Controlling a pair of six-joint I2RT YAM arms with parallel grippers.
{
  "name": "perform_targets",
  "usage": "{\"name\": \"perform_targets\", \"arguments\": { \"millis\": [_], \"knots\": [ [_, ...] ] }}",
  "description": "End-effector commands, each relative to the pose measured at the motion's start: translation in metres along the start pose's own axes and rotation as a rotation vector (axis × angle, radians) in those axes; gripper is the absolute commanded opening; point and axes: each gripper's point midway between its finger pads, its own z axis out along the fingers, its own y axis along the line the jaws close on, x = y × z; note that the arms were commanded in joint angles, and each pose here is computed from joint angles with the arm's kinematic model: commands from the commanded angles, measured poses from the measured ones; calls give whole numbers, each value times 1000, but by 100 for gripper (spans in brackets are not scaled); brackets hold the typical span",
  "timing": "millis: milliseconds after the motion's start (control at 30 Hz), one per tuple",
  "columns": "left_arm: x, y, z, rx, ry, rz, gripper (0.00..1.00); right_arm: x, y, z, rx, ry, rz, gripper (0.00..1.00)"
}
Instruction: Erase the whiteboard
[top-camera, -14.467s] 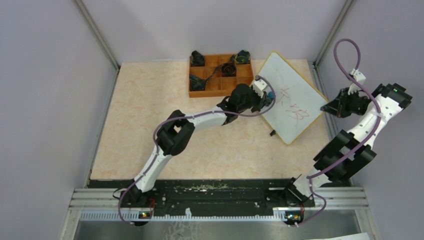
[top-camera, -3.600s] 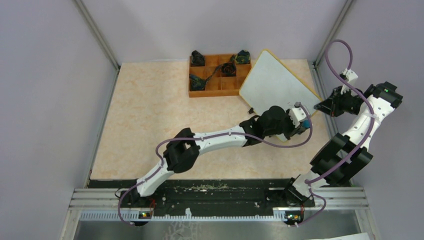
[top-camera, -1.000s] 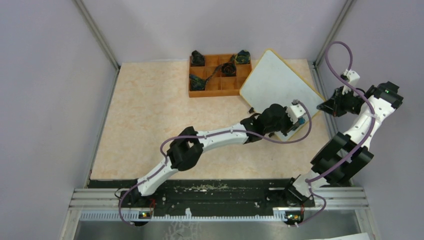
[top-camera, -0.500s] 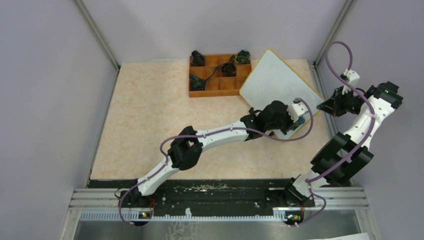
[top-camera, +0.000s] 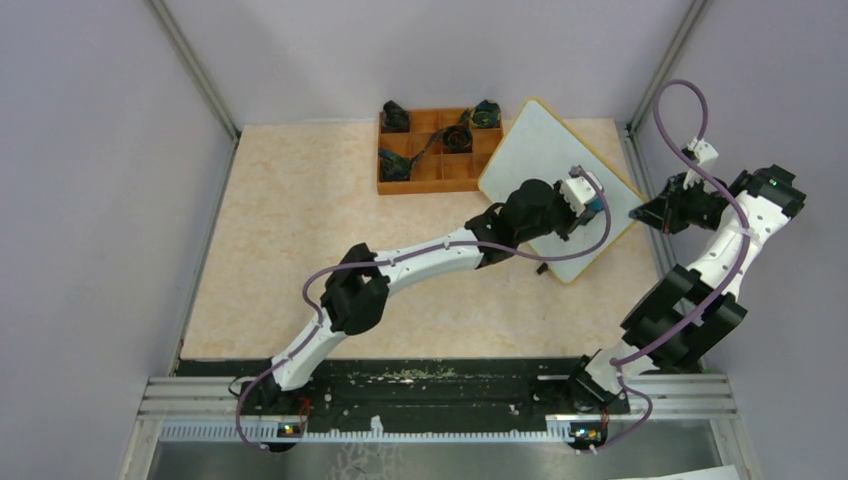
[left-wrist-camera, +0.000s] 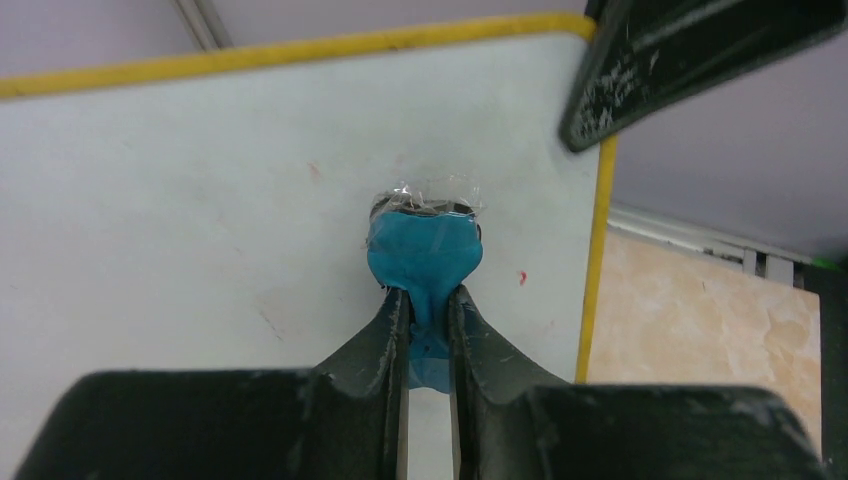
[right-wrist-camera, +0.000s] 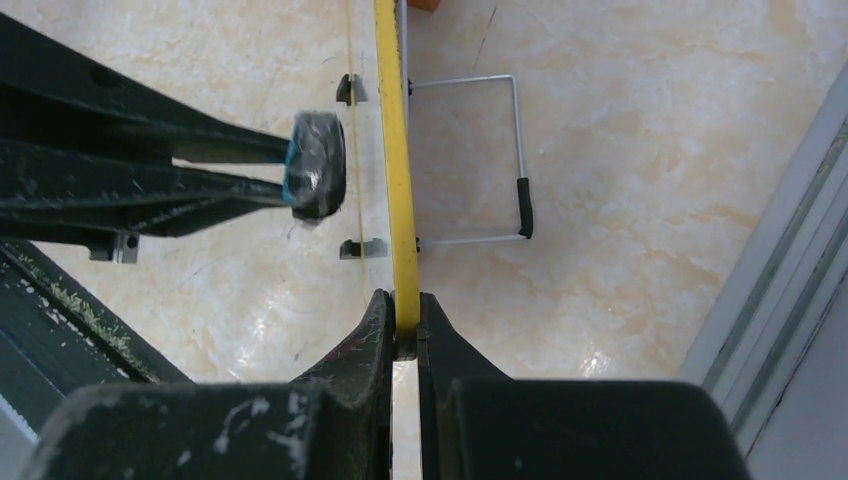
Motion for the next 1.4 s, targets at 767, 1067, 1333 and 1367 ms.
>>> {"name": "perform_targets", "arguments": {
  "millis": [767, 1067, 1333, 1367],
  "knots": [
    [-17, -25, 13, 93, -74, -71, 0, 50, 18, 8, -65, 225, 50, 0],
    [41, -45, 11, 109, 39, -63, 0, 50, 17, 7, -61, 229, 46, 0],
    [87, -44, -4, 89, 135, -53, 0, 51, 17, 7, -62, 229, 46, 0],
    [92, -43, -7, 82, 144, -54, 0, 50, 17, 7, -62, 229, 46, 0]
  ]
}}
